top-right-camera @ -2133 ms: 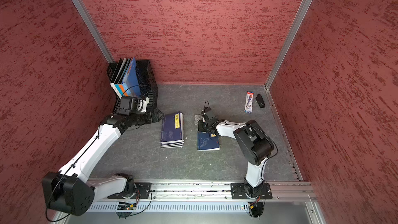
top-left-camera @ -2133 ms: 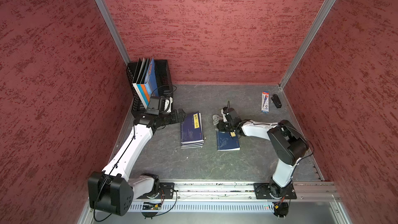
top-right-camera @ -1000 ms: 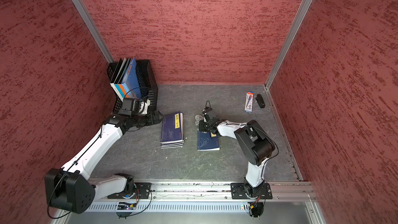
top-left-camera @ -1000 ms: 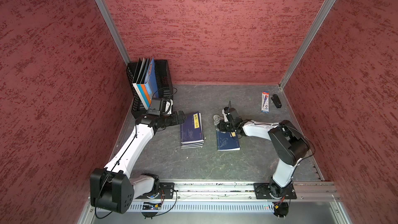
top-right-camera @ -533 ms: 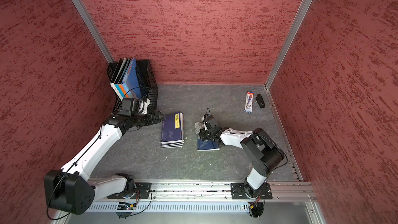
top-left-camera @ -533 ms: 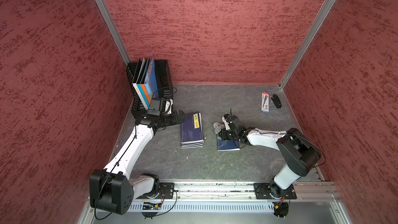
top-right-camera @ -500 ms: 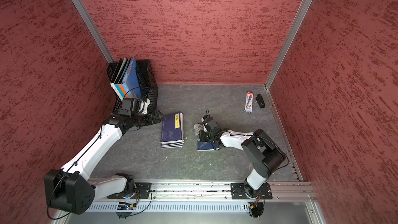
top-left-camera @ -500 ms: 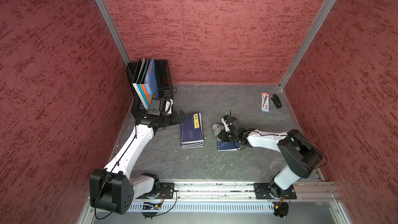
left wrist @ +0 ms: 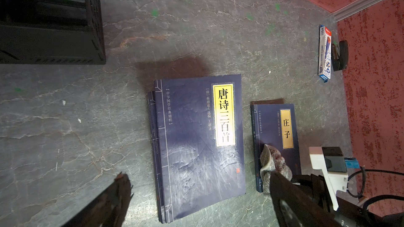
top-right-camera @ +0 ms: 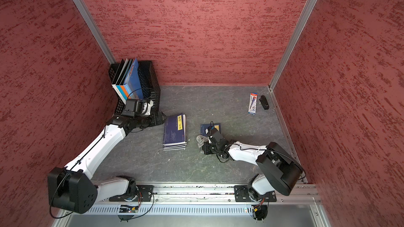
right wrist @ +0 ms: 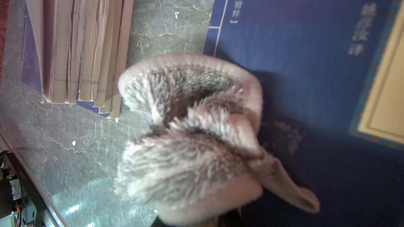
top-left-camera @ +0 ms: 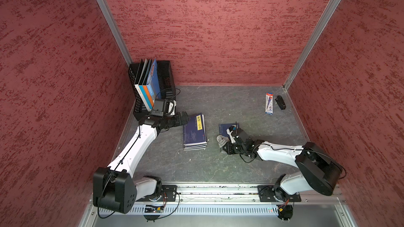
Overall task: Wipe the cover of the book
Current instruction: Wipe the dirt from the cover of the book.
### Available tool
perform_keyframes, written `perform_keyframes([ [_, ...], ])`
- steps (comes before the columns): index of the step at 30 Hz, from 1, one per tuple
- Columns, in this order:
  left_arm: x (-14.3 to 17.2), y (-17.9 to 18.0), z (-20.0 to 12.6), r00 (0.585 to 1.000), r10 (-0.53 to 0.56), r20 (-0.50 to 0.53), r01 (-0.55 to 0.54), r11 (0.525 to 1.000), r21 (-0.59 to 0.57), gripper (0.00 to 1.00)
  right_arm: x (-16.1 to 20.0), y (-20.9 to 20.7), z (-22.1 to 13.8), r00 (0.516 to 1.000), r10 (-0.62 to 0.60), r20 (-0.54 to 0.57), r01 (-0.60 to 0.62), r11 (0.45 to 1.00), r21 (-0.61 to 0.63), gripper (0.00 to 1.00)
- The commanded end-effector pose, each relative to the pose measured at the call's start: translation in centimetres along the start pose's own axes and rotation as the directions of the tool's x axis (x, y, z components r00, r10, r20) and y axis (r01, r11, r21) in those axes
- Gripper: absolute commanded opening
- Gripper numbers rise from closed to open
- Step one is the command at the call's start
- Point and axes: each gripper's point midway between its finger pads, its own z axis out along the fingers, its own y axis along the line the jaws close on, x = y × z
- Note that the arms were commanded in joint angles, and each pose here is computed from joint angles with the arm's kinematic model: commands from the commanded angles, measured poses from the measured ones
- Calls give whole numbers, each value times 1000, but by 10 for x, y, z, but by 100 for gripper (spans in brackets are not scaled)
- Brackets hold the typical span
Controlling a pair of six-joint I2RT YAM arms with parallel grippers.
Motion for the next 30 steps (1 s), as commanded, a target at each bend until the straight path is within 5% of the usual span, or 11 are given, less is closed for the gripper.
perform_keyframes([
  [1,-6,-5,-4,1000,8,18,-9,1000,19,100,37,-62,6,989,63,-135,-30,973,231,20],
  [17,-1,-8,-11,1000,-2,27,1,999,38,100,-86,-81,46,999,43,-12,-39,973,229,20],
  [30,-7,-16,5,1000,14,12,-14,998,59,100,10,-101,-7,982,158,-102,-121,947,298,21],
])
